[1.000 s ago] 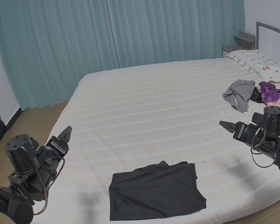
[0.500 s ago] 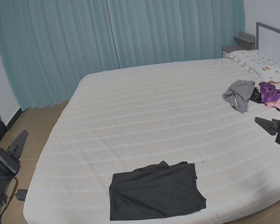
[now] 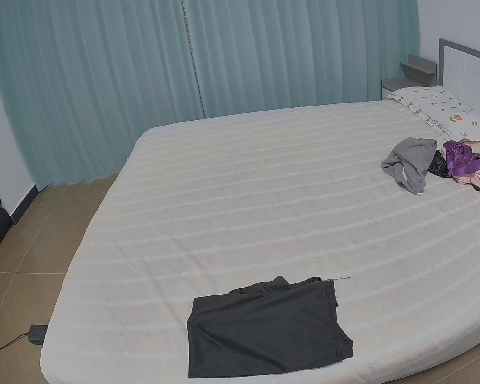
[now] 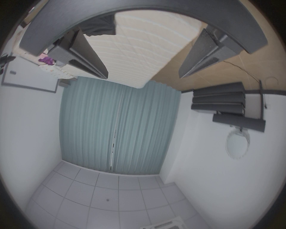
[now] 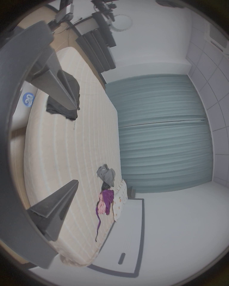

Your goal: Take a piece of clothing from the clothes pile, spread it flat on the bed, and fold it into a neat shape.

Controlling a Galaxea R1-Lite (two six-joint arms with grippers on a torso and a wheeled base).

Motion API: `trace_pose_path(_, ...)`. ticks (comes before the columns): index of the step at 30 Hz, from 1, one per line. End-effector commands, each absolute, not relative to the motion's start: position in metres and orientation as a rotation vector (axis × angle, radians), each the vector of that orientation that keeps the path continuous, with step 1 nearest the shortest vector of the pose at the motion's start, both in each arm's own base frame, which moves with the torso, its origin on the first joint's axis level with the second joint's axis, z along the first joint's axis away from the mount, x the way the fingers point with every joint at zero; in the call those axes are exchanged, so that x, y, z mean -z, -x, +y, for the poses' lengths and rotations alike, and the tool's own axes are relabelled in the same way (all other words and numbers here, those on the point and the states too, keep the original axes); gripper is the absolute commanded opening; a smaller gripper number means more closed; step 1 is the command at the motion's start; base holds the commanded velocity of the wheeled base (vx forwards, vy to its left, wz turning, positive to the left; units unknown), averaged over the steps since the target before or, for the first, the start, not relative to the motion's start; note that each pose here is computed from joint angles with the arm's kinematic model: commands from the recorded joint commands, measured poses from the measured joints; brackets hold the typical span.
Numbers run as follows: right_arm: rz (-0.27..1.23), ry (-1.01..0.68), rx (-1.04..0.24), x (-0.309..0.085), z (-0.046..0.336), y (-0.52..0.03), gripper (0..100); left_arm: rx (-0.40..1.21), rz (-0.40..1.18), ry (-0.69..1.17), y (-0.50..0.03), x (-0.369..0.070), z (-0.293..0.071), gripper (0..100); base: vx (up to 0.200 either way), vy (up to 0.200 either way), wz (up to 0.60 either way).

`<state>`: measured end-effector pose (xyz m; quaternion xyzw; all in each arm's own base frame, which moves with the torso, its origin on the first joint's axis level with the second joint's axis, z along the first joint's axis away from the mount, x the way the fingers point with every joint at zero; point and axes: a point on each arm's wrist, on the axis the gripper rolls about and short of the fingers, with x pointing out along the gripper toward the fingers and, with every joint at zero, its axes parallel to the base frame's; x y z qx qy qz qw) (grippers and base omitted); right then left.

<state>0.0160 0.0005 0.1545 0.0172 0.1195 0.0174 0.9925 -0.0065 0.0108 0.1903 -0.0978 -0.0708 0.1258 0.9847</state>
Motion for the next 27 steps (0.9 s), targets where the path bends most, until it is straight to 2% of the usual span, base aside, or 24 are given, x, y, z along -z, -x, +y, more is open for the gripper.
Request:
trace_pose_path(1, 0.011, 0.083, 0.053, -0.140, 0.000, 0.039, 100, -0.421, -0.302, 0.104, 0.056, -0.170, 0.011, 100, 0.000, 0.000, 0.00)
trace_pose_path(9, -0.077, 0.157, 0.037, -0.128, -0.001, 0.050, 100, -0.427, -0.331, 0.038, 0.063, -0.162, 0.009, 100, 0.000, 0.000, 0.00)
trace_pose_path(15, -0.175, 0.152, 0.046, -0.129, -0.001, 0.045, 100, -0.273, -0.385, 0.025, 0.054, -0.155, 0.006, 100, 0.000, 0.000, 0.00)
trace_pose_path(20, -0.301, 0.180, 0.049, -0.106, 0.000, 0.027, 100, -0.202, -0.385, 0.001, 0.030, -0.115, 0.004, 100, 0.000, 0.000, 0.00)
trace_pose_path(24, -0.251, 0.183, 0.057, -0.101, -0.001, 0.026, 100, -0.154, -0.347, 0.003, 0.029, -0.111, 0.003, 100, 0.000, 0.000, 0.00)
trace_pose_path(27, -0.097, 0.173, 0.075, -0.086, -0.001, 0.023, 100, -0.106, -0.229, -0.012, 0.025, -0.100, 0.002, 100, 0.000, 0.000, 0.00)
